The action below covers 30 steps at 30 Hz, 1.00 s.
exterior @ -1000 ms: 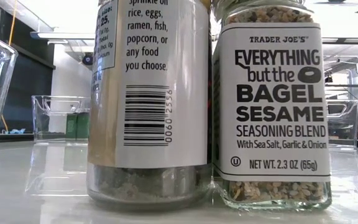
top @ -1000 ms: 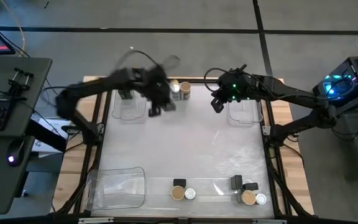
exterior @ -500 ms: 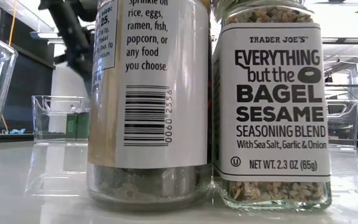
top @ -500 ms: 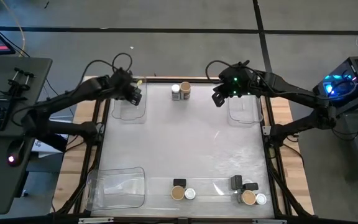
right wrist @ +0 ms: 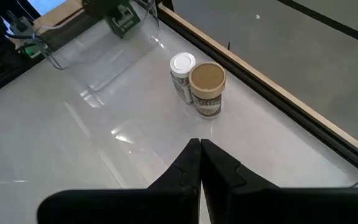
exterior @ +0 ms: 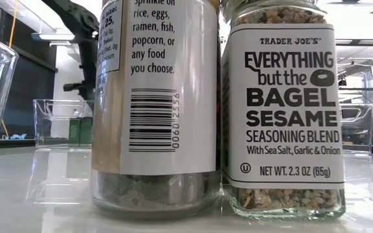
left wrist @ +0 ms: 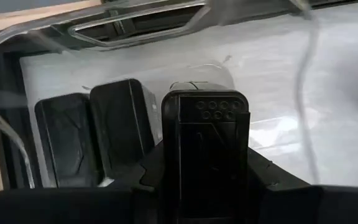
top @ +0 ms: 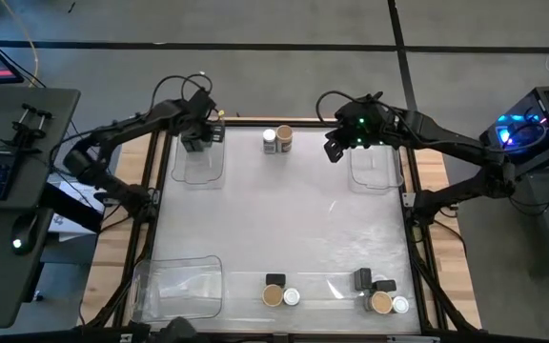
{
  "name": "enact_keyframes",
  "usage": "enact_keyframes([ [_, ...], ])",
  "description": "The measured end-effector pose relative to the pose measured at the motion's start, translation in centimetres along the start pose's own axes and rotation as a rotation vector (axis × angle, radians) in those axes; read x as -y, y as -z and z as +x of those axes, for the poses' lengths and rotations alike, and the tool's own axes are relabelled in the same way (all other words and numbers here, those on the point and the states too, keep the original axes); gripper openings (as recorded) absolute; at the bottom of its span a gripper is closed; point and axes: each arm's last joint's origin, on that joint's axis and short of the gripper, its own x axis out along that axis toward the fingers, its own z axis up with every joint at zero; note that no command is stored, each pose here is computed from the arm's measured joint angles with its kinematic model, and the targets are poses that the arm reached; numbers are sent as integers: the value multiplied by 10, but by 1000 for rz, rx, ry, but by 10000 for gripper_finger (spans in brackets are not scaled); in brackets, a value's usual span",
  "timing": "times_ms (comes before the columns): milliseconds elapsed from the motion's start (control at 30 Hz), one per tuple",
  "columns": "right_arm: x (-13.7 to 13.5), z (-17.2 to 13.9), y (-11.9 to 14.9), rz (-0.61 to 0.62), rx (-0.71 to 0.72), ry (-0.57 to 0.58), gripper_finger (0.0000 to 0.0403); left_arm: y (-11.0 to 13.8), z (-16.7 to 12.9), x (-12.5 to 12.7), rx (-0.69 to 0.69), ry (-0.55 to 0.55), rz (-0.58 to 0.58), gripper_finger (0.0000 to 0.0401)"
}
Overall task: Sort spices by type
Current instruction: Put the black seasoning can into the top left transparent bin
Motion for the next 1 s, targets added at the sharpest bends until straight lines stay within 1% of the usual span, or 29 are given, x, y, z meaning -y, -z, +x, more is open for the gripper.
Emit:
enact_keyframes([
  [167, -1, 0, -1, 1, 1, -21, 0, -5, 10, 1, -22, -34, 1, 98],
  [333, -1, 0, 0, 1, -1, -21, 0, -5, 11, 0, -12, -65, -1, 145],
  [400, -1, 0, 0, 1, -1, -22, 0, -5, 11, 0, -12, -67, 0, 158],
  [633, -1, 0, 0, 1, -2, -24, 0, -5, 10, 0, -12, -57, -5, 167],
  [767, -1, 0, 0, 1, -2, -24, 0, -8, 0, 0, 35, -29, -22, 168],
  [867, -1, 0, 0, 1, -2, -24, 0, -16, -16, 0, 94, -12, -34, 169],
  [933, -1, 0, 0, 1, -2, -25, 0, -21, -28, 0, 137, 5, -32, 168],
  [1000, -1, 0, 0, 1, -5, -32, 0, -22, -38, 2, 164, 26, -3, 158],
])
